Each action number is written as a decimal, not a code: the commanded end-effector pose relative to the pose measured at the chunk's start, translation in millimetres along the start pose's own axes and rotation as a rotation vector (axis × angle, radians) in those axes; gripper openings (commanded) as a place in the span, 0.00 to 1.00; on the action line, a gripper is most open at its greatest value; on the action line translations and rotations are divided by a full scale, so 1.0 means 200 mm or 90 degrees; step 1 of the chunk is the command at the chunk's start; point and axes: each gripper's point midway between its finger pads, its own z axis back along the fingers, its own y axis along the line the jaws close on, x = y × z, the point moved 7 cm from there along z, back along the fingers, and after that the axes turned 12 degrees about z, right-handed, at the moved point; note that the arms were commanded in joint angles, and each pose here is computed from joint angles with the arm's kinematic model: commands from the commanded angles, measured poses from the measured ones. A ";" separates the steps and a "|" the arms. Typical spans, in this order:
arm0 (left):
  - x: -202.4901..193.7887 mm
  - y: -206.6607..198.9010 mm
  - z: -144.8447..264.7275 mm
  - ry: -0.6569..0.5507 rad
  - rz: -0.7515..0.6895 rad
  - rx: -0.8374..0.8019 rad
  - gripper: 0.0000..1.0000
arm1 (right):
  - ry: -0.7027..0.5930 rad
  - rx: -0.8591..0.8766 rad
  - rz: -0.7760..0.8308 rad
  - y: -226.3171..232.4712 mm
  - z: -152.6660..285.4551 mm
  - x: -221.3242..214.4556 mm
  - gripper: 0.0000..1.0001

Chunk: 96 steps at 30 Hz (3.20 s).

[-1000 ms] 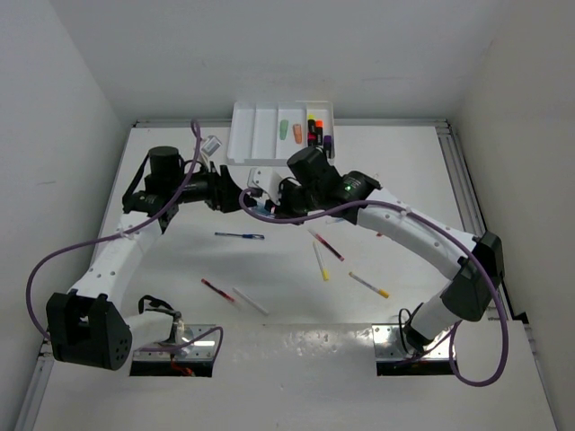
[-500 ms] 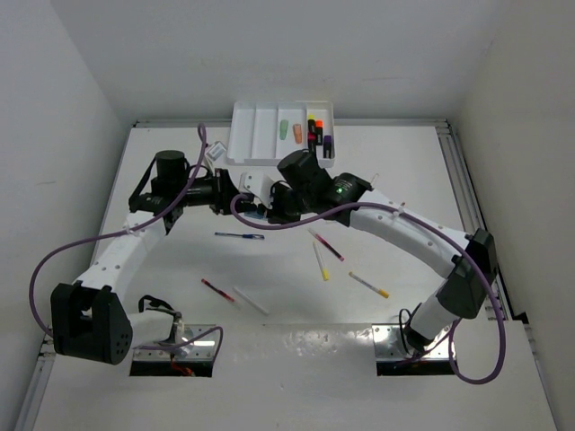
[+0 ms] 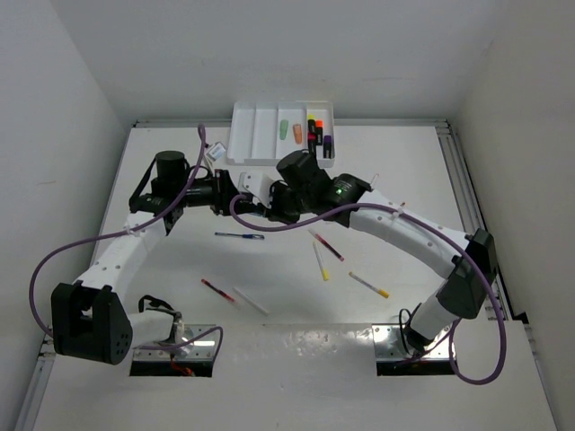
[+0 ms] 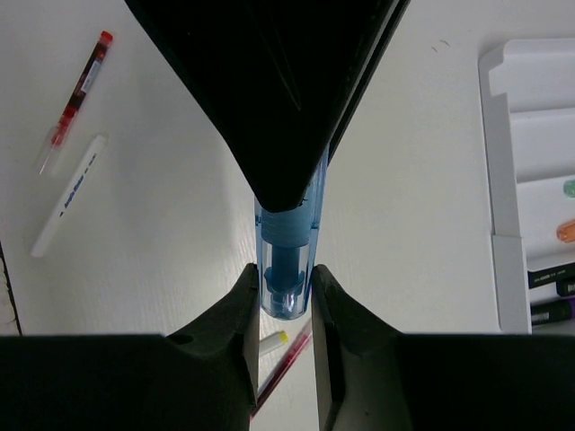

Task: Sort the stationery into containers
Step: Pass the stationery from the right arm to the left, then pass the stationery from the left arm to the right

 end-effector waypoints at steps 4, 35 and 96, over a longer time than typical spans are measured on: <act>0.01 -0.05 0.00 0.000 -0.038 -0.033 0.26 | -0.036 -0.035 0.018 -0.04 0.04 0.09 0.00; 0.15 -0.23 0.37 -0.032 -0.298 -0.231 0.00 | -0.414 0.315 -0.634 -0.06 0.25 0.16 0.50; 0.17 -0.17 0.52 -0.045 -0.296 -0.078 1.00 | -0.321 0.175 -0.344 0.03 0.22 0.18 0.00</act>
